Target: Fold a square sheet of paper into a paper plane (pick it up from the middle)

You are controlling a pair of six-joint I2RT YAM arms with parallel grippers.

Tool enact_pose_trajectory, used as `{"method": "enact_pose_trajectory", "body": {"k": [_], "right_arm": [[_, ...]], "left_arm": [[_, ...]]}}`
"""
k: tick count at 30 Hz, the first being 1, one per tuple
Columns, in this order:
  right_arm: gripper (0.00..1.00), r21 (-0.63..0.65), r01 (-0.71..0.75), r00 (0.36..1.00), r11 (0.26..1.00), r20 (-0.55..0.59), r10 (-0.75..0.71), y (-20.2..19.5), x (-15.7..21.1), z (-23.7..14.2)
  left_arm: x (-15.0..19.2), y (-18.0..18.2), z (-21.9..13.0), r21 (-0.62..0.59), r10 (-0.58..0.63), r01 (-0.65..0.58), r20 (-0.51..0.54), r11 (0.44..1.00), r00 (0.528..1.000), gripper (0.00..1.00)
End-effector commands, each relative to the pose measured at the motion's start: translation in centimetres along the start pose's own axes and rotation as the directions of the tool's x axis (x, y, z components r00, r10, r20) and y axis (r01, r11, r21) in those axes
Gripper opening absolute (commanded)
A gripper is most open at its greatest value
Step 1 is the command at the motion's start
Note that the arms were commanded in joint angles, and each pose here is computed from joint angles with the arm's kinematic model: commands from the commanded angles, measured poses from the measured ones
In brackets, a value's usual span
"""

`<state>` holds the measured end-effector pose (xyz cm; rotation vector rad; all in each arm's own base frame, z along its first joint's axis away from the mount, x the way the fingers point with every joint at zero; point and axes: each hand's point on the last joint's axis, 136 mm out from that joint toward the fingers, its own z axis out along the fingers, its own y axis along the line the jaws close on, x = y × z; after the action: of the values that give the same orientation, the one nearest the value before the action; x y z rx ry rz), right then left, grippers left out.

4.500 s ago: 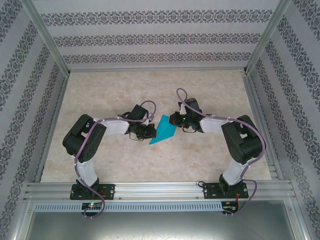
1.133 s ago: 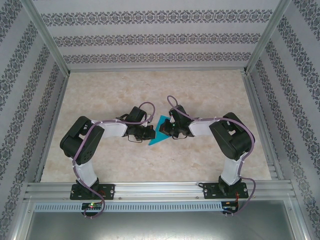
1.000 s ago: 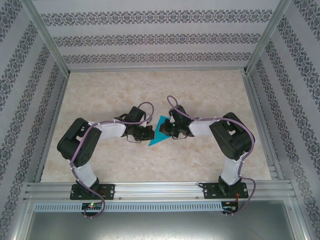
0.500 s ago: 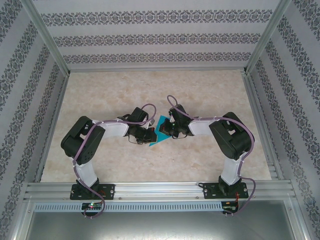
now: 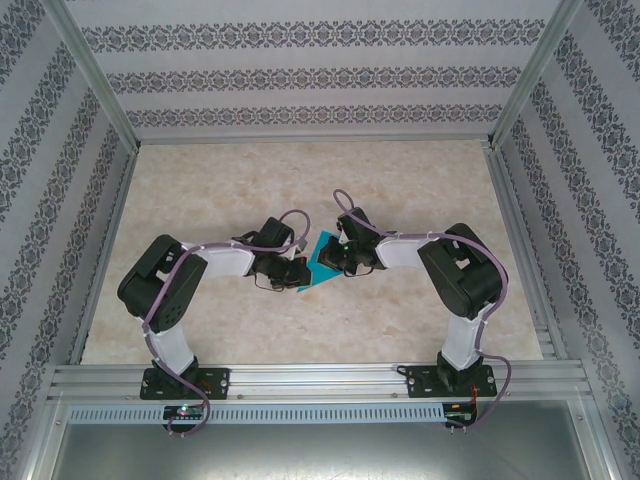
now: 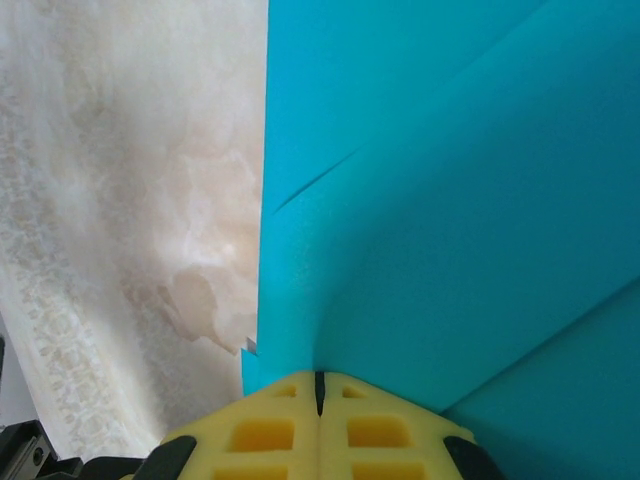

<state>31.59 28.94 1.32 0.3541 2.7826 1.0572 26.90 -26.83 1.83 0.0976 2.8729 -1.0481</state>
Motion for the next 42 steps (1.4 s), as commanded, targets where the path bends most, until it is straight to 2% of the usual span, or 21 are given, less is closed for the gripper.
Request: {"method": "enact_pose_trajectory", "body": {"k": [1, 10, 15, 18, 22, 25, 35, 42], "right_arm": [[0.0, 0.276, -0.066, 0.992, 0.959, -0.084, 0.092, -8.0, 3.6, 1.2], [0.0, 0.308, -0.066, 0.99, 0.949, -0.098, 0.101, -8.7, 4.0, 1.2], [0.0, 0.316, -0.066, 0.989, 0.947, -0.104, 0.104, -8.9, 4.1, 1.3], [0.0, 0.316, -0.067, 0.989, 0.946, -0.104, 0.105, -9.0, 4.1, 1.3], [0.0, 0.319, -0.069, 0.989, 0.945, -0.104, 0.107, -9.1, 4.2, 1.3], [0.0, 0.318, -0.07, 0.989, 0.945, -0.103, 0.108, -9.0, 4.1, 1.3], [0.0, 0.318, -0.076, 0.987, 0.945, -0.109, 0.116, -9.1, 4.3, 1.5], [0.0, 0.323, -0.074, 0.987, 0.943, -0.113, 0.117, -9.2, 4.4, 1.5]], "left_arm": [[2.4, 2.6, -0.2, -0.067, -0.09, 0.087, -0.05, 0.994, 0.995, 0.01], [4.2, 4.1, -0.7, -0.047, -0.146, 0.143, -0.065, 0.989, 0.987, 0.0], [5.7, 5.1, -0.8, 0.006, -0.192, 0.193, -0.082, 0.981, 0.978, 0.0], [4.7, 3.5, -1.7, 0.065, -0.154, 0.157, -0.05, 0.985, 0.987, 0.0], [1.9, 0.1, -3.9, 0.15, -0.074, 0.064, 0.059, 0.987, 0.995, 0.0], [0.2, -1.4, -5.0, 0.169, -0.034, 0.014, 0.116, 0.985, 0.993, 0.0], [-1.5, -1.2, -1.3, 0.154, -0.048, 0.042, 0.039, 0.987, 0.998, 0.0], [0.1, 1.7, 0.2, 0.058, -0.089, 0.09, -0.007, 0.994, 0.996, 0.0]]}}
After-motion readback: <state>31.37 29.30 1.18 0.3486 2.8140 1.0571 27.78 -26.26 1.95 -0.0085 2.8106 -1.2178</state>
